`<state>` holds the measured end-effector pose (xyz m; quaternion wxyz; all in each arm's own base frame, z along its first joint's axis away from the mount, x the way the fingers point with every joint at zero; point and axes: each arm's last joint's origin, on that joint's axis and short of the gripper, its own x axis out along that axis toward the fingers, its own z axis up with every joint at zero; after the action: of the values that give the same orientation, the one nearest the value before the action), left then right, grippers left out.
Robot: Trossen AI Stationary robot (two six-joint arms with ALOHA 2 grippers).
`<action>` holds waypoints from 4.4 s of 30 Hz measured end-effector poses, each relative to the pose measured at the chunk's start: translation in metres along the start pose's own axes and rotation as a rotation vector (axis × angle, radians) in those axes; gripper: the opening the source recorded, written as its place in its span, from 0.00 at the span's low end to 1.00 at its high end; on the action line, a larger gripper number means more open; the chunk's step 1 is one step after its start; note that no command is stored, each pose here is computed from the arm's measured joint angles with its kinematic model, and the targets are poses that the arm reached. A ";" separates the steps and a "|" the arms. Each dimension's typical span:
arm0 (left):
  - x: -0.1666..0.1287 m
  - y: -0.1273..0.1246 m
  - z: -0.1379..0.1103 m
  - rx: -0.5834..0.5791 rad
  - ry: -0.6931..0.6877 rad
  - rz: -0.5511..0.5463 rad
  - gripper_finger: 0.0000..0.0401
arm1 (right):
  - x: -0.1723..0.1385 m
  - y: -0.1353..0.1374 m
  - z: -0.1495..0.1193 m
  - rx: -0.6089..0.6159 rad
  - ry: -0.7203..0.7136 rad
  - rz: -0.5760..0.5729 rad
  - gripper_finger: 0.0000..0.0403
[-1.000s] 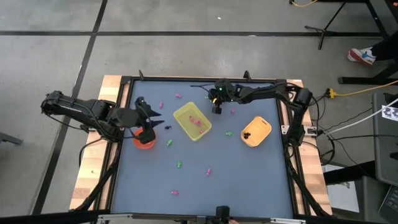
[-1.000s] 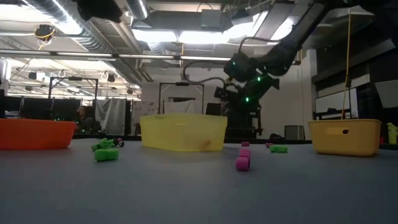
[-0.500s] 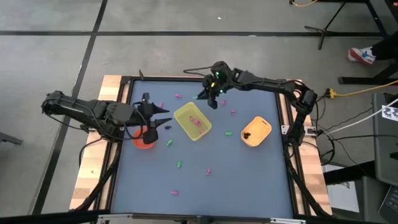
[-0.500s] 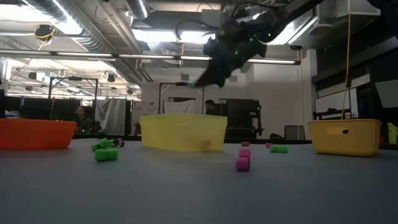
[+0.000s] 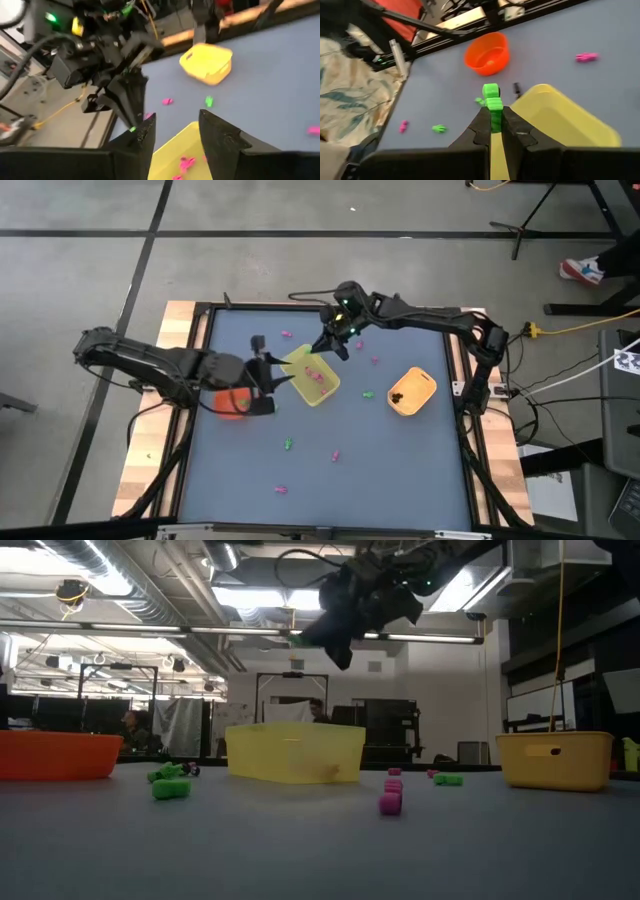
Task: Sort Halloween decoration
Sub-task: Put the green skeleton toy into the orange bin
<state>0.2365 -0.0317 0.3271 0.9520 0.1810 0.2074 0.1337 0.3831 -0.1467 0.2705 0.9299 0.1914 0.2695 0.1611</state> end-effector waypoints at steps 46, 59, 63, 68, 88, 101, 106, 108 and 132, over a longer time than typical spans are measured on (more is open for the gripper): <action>0.056 -0.022 -0.019 0.150 0.150 0.028 0.33 | 0.027 0.038 0.002 0.211 0.036 0.209 0.05; 0.057 -0.021 -0.018 0.143 0.143 0.057 0.33 | 0.027 0.038 0.003 0.173 0.026 0.215 0.05; 0.057 -0.021 -0.018 0.145 0.147 0.056 0.33 | 0.027 0.040 0.005 0.141 0.015 0.252 0.05; 0.057 -0.021 -0.018 0.145 0.147 0.056 0.33 | 0.027 0.040 0.005 0.140 0.015 0.252 0.05; 0.057 -0.021 -0.019 0.148 0.150 0.058 0.08 | 0.027 0.039 0.005 0.148 0.014 0.224 0.05; 0.053 -0.024 -0.018 0.149 0.144 0.042 0.09 | 0.027 0.038 0.002 0.168 0.031 0.207 0.35; 0.036 -0.025 -0.024 0.080 0.223 0.049 0.09 | 0.027 0.036 -0.007 0.235 0.102 0.175 0.38; 0.029 -0.025 -0.030 0.019 0.281 0.034 0.09 | 0.026 0.035 -0.011 0.262 0.127 0.134 0.38; -0.033 -0.038 -0.084 -0.358 1.053 -0.079 0.10 | 0.025 0.025 -0.020 0.168 0.177 -0.228 0.38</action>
<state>0.1772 -0.0523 0.2521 0.7402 -0.0829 0.6355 0.2035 0.3868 -0.1092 0.2546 0.8956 0.2217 0.3827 0.0477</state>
